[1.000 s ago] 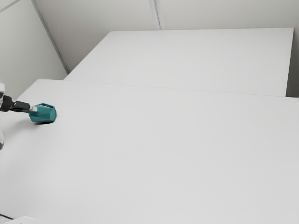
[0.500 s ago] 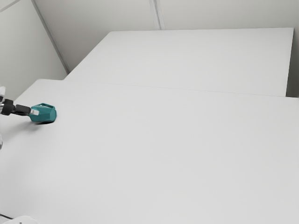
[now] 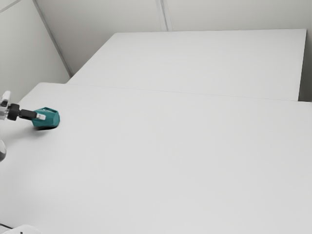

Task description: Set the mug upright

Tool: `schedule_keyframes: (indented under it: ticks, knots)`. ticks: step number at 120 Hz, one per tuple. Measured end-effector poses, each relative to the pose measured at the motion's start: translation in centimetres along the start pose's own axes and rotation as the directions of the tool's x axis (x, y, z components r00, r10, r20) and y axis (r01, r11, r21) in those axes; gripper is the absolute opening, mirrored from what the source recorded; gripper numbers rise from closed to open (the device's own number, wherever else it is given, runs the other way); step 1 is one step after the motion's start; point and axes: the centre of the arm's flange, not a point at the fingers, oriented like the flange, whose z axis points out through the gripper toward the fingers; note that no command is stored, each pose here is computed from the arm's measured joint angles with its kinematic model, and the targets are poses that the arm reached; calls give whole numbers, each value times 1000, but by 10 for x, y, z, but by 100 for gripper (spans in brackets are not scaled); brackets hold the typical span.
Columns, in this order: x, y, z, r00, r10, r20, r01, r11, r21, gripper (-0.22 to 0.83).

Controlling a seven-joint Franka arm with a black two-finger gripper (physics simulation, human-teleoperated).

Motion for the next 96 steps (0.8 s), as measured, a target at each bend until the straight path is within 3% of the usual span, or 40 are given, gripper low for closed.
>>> schedule_keyframes:
  ticks: [18,36,57,96]
  knots:
    - [3,3,3,1000,8,-2,-8,1000,-14,56]
    - [2,3,1,1000,10,-3,-10,1000,-17,30]
    - [3,5,-3,1000,14,-14,-14,1000,-21,8]
    - [9,11,-6,999,28,-33,-30,999,-43,-9]
